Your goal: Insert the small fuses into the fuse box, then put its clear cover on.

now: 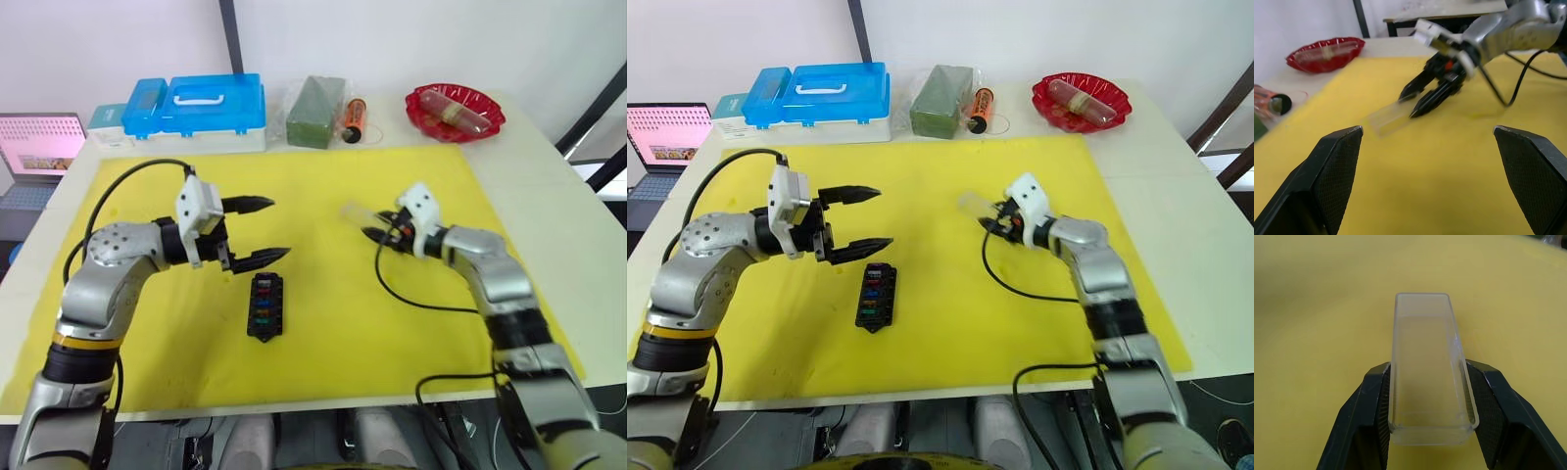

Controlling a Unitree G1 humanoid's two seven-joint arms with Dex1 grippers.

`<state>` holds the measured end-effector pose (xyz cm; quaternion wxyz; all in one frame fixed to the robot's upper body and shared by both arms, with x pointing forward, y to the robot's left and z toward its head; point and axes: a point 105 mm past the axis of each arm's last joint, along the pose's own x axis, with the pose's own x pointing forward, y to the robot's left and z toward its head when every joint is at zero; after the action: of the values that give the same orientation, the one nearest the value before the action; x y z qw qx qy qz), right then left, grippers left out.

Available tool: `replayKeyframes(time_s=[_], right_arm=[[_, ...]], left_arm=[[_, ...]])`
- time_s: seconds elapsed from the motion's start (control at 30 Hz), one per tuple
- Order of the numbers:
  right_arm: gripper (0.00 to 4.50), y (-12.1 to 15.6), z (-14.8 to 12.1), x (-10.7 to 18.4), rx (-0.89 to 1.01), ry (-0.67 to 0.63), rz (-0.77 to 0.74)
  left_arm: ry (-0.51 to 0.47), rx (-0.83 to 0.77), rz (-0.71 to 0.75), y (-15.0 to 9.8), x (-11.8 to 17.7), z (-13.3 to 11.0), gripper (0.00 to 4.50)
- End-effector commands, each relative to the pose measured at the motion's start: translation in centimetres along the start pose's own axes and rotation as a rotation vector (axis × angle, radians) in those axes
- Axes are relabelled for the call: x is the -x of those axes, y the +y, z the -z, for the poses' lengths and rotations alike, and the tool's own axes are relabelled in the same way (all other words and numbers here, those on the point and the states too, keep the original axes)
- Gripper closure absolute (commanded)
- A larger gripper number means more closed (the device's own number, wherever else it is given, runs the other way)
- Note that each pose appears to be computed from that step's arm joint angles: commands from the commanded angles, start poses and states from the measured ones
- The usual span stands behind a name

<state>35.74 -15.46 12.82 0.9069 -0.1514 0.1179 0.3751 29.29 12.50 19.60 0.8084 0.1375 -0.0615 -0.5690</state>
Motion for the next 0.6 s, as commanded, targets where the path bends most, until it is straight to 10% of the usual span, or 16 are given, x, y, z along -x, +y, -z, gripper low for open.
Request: replayKeyframes(time_s=[0.03,0.17,0.4,0.6], right_arm=[[2.62,1.6,-1.1,2.1,0.024,-0.01,-0.038],[2.62,2.2,1.0,3.0,0.028,0.049,-0.029],[0.16,2.2,-0.2,2.1,0.041,0.029,-0.013],[0.05,2.6,0.0,1.2,0.032,0.034,-0.021]], left_arm=[[-0.055,-0.025,0.032,-1.0,-0.1,-1.7,0.0],[-0.059,-0.014,0.037,-1.3,-0.5,-1.5,0.0],[-0.045,-0.013,0.104,-2.2,-1.1,-1.6,0.0],[-0.041,-0.018,0.145,-3.1,-1.6,-1.9,0.0]])
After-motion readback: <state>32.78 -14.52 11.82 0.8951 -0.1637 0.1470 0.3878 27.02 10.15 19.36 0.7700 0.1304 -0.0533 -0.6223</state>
